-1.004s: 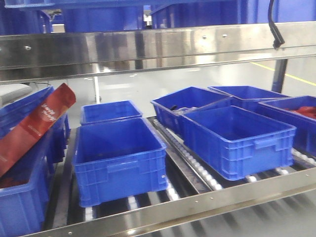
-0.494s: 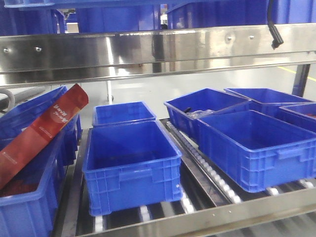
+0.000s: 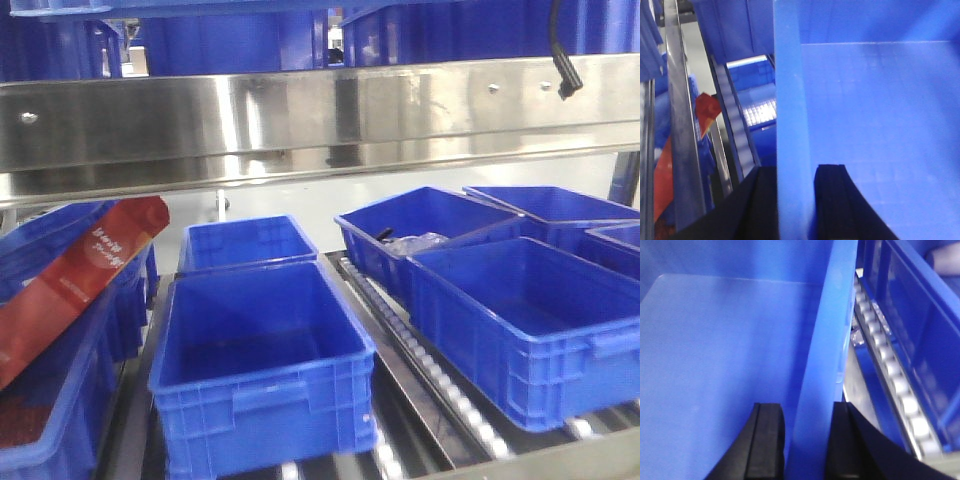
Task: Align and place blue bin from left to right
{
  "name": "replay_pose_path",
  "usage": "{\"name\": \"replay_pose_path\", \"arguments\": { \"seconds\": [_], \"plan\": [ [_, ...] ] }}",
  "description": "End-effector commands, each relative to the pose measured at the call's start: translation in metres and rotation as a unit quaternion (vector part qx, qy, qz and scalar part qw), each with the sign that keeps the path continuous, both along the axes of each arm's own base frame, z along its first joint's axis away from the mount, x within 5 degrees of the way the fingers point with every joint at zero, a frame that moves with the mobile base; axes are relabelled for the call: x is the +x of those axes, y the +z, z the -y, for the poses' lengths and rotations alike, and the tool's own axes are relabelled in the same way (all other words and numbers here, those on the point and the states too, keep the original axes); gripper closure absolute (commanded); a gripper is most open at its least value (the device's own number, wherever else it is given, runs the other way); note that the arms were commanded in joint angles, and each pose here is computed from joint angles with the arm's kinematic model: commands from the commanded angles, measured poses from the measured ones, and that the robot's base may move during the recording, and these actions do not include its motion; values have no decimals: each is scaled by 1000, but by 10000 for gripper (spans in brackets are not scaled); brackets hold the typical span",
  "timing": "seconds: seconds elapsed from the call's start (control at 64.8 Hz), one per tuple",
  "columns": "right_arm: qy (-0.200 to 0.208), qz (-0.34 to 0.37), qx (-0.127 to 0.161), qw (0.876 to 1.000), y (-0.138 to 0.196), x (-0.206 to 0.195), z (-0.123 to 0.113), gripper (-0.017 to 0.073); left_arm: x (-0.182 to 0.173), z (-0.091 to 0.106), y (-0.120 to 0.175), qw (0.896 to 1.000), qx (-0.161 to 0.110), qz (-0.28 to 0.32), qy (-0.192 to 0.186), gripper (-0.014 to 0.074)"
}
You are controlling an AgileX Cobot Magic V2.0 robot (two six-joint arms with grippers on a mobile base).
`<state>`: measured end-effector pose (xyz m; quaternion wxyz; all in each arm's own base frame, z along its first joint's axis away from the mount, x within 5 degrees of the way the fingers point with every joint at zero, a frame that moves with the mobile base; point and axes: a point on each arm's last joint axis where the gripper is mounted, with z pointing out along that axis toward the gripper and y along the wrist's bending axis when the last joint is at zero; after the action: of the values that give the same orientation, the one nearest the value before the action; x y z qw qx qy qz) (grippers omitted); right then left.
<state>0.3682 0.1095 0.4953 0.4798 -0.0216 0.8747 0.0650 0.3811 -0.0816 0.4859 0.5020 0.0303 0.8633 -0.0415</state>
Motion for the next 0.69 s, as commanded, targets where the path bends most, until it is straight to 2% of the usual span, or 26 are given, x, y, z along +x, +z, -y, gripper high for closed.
{"name": "replay_pose_path", "arguments": {
  "seconds": [0.0, 0.679],
  "plan": [
    [25, 67, 17, 997, 23, -9, -4, 711, -3, 4, 34, 990, -29, 137, -19, 704],
    [25, 68, 18, 997, 23, -9, -4, 711, -2, 4, 33, 990, -29, 136, -19, 704]
  ]
}}
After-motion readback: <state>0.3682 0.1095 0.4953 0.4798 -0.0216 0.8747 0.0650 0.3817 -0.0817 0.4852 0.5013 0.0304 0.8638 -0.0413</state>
